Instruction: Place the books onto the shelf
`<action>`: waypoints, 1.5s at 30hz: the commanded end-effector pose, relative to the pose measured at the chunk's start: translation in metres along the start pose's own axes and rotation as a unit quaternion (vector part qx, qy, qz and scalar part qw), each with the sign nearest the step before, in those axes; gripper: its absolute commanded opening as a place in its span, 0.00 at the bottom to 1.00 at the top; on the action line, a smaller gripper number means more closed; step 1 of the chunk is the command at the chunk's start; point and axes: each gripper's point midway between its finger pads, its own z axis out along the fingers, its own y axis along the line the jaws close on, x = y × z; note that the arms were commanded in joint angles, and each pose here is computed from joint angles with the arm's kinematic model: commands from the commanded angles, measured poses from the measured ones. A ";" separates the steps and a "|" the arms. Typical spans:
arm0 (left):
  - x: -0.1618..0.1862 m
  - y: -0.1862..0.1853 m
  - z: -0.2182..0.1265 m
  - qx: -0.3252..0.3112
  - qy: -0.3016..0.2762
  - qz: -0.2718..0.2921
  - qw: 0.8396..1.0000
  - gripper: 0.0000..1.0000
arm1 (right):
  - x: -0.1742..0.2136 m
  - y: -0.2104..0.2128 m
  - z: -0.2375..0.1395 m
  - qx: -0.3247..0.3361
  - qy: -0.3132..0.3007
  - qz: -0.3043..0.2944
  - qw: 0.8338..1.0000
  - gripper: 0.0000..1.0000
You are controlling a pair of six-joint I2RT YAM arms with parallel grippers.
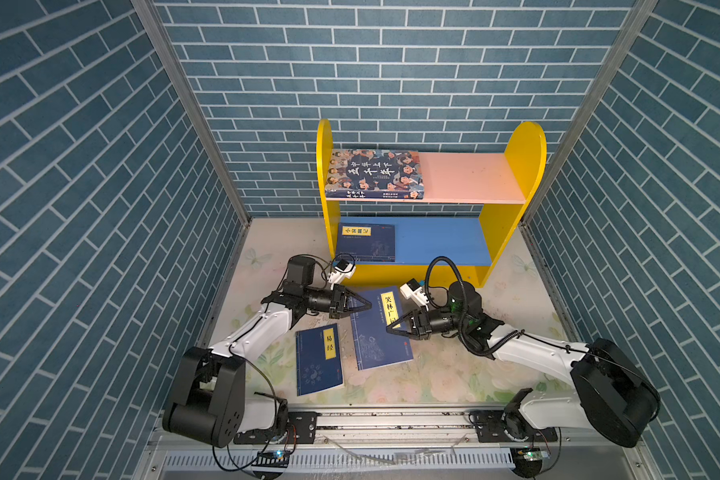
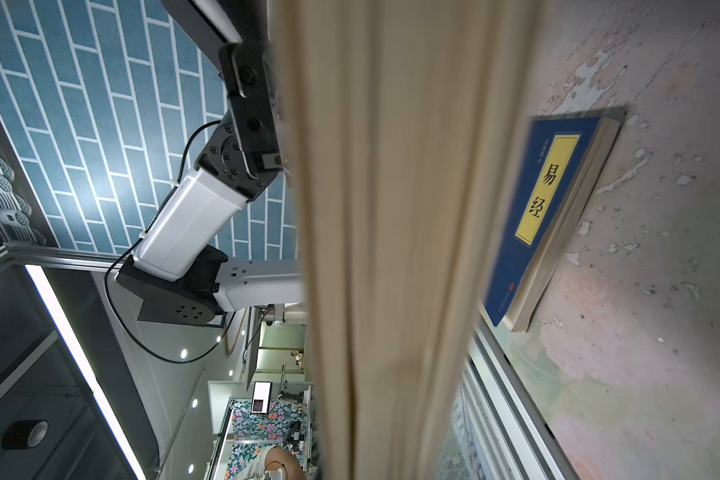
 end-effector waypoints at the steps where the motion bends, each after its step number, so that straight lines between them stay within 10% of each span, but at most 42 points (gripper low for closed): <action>1: -0.006 -0.006 0.000 -0.005 -0.005 0.020 1.000 0.00 | -0.007 0.013 0.003 -0.013 0.004 -0.040 0.999 0.10; 5: -0.020 -0.001 -0.003 -0.042 -0.040 0.037 0.998 0.00 | -0.018 -0.029 -0.008 0.062 -0.028 0.007 0.998 0.40; 10: -0.034 -0.001 -0.009 -0.072 -0.063 0.065 0.993 0.00 | -0.049 -0.038 -0.045 0.045 -0.142 0.020 0.989 0.54; 30: -0.107 -0.034 -0.022 -0.083 -0.178 0.067 0.978 0.00 | -0.014 0.008 -0.109 0.048 -0.334 0.000 0.941 0.76; 45: -0.122 -0.049 -0.025 -0.027 -0.208 0.042 0.977 0.00 | -0.035 0.035 -0.059 -0.017 -0.292 -0.038 0.955 0.80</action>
